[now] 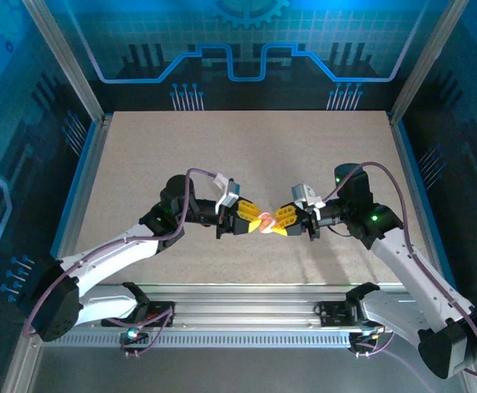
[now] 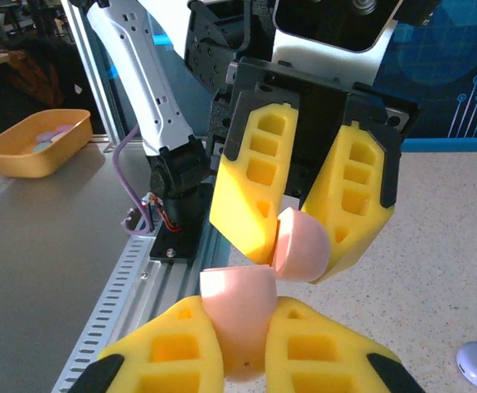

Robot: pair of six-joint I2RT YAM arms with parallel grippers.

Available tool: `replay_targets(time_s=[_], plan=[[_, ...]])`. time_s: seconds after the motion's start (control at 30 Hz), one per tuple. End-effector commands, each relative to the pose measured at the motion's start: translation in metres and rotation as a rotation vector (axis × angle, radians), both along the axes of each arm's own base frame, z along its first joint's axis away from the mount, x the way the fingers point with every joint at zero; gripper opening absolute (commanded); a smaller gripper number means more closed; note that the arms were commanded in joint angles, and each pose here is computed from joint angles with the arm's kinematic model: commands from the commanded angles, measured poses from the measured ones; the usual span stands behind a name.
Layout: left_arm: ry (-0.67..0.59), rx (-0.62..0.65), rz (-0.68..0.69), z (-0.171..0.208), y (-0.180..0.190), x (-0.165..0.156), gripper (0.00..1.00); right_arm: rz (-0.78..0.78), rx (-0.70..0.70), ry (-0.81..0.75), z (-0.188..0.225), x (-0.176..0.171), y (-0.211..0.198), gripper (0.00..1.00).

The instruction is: Insert wireless bluetooth earbuds into charging case

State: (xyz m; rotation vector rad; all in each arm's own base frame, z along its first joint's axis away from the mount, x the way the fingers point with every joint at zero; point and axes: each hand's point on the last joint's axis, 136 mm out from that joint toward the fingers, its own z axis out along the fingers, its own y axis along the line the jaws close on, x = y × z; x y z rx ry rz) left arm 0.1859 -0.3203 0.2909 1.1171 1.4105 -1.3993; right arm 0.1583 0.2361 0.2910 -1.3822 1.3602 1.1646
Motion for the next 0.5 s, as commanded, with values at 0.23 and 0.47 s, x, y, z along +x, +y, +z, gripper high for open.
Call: replay_targets(time_s=[0.23, 0.47], plan=[[-0.068, 0.06, -0.004, 0.009, 0.003, -0.007, 0.12, -0.04, -0.038, -0.018, 0.002, 0.006, 0.001, 0.2], [-0.146, 0.22, 0.066, -0.006, 0.017, -0.004, 0.1, -0.123, -0.134, 0.015, -0.007, 0.01, -0.009, 0.45]])
